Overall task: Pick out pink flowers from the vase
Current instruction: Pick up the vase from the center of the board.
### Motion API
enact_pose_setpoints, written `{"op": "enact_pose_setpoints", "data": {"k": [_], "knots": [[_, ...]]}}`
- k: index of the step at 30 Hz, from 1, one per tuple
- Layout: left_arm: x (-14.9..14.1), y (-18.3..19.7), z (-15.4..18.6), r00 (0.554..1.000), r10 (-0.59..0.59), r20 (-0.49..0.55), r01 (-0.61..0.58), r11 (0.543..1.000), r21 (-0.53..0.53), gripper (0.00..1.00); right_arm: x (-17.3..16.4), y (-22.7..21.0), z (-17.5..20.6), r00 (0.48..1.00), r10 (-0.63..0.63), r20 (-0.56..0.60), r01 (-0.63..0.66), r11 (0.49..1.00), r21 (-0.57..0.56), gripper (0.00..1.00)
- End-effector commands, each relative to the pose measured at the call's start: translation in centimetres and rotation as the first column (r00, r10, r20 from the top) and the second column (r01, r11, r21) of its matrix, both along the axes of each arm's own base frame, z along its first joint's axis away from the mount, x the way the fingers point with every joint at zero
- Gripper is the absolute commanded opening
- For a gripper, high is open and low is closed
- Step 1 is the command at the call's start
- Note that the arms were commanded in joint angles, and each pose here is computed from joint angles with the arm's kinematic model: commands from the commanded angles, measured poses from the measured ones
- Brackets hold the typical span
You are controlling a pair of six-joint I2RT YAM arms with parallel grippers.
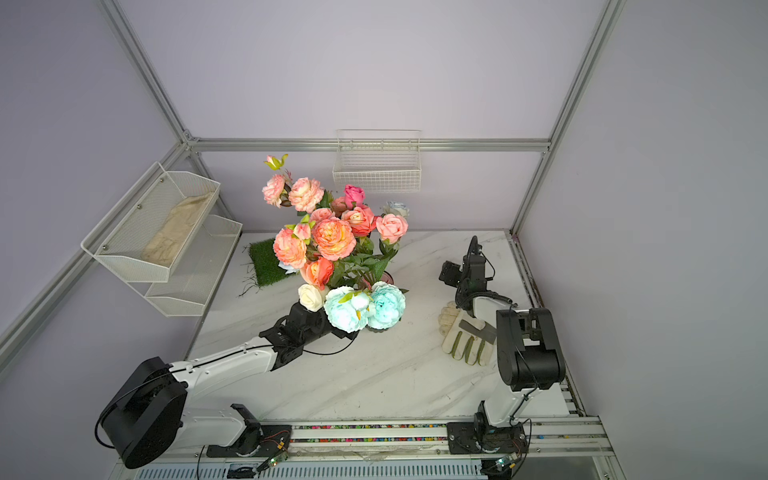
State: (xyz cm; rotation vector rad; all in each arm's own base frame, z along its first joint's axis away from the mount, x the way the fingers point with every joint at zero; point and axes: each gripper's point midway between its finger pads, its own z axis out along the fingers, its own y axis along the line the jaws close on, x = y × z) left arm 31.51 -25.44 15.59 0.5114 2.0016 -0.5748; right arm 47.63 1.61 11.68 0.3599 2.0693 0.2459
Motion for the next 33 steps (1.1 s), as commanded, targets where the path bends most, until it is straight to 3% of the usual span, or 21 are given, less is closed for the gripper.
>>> {"op": "enact_pose_setpoints", "data": {"k": [1,12,18,26,33], "knots": [[0.8,-2.3,5.2,0.991,-0.039,0.128,0.055,0.991,-0.126,1.00,-0.2,0.7,-0.5,0.999,0.020,-0.035,-0.019,0.999,0.030,0.86],[3.7,-5.8,5.7,0.979,-0.074,0.189,0.112,0.974,-0.199,1.00,-0.9,2.1,-0.2,0.996,0.070,-0.050,-0.068,0.997,0.037,0.87],[4.6,-6.2,5.4,0.980,-0.056,0.191,0.098,0.971,-0.216,1.00,-1.8,6.8,-0.4,0.977,0.204,-0.056,-0.201,0.978,0.058,0.87],[5.6,-7.1,4.9,0.981,-0.051,0.186,0.094,0.969,-0.227,1.00,-4.1,17.2,-0.8,0.883,0.467,-0.044,-0.452,0.873,0.184,0.87],[5.8,-8.0,4.7,0.982,-0.068,0.177,0.109,0.966,-0.233,0.99,-6.9,21.8,-1.3,0.817,0.576,-0.030,-0.552,0.795,0.251,0.87]]}}
